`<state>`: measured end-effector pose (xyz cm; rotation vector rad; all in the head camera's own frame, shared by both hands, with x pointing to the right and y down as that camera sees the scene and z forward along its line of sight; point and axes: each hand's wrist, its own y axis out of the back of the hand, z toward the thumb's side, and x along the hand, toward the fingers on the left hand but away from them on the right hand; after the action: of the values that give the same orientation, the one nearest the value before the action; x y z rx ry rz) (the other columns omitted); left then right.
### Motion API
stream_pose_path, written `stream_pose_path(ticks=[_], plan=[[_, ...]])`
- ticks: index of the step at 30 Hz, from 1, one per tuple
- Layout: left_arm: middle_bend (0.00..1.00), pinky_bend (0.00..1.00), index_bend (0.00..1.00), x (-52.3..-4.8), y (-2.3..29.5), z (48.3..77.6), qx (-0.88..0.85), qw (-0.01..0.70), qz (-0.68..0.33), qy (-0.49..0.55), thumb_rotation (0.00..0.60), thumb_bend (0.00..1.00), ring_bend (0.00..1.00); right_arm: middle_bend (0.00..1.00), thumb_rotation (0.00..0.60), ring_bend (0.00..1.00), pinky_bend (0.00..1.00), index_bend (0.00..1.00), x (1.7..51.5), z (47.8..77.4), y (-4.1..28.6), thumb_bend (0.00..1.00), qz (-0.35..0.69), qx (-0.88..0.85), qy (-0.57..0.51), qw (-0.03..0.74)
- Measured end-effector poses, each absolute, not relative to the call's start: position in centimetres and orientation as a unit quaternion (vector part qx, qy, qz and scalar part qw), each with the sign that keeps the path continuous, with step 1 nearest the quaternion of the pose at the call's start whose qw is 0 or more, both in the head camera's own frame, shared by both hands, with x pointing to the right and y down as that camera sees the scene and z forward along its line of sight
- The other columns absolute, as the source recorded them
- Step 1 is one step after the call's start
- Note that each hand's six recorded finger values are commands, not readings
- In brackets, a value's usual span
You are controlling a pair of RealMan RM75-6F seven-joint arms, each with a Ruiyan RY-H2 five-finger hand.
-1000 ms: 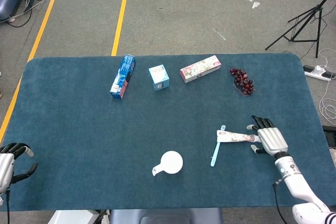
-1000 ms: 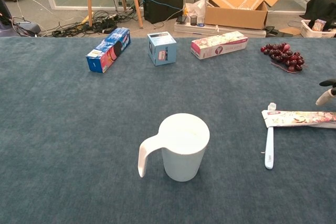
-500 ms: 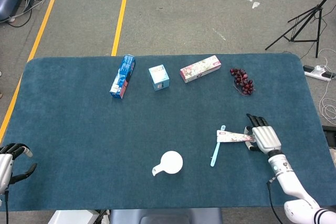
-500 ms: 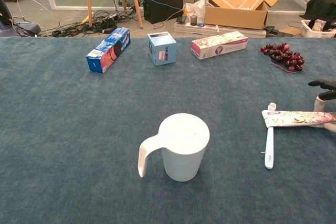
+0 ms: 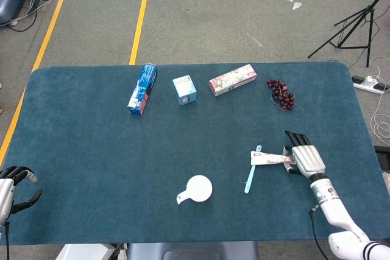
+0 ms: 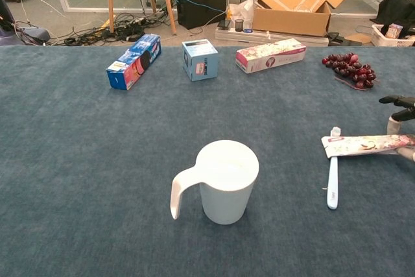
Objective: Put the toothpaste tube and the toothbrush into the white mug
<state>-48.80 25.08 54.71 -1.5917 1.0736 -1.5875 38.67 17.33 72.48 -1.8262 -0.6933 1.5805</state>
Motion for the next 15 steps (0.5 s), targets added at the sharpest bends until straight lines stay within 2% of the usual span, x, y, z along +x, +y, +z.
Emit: stream_pose_path(ticks=[15], plan=[[0.4, 0.33, 0.51, -48.8, 25.1, 54.6, -0.604, 0.319, -0.604, 0.411, 0.6, 0.25, 0.31, 0.05, 0.6, 0.0, 0.08, 0.61, 35.5, 68.4, 15.6, 0.35, 0.547, -0.715, -0.293, 0.321]])
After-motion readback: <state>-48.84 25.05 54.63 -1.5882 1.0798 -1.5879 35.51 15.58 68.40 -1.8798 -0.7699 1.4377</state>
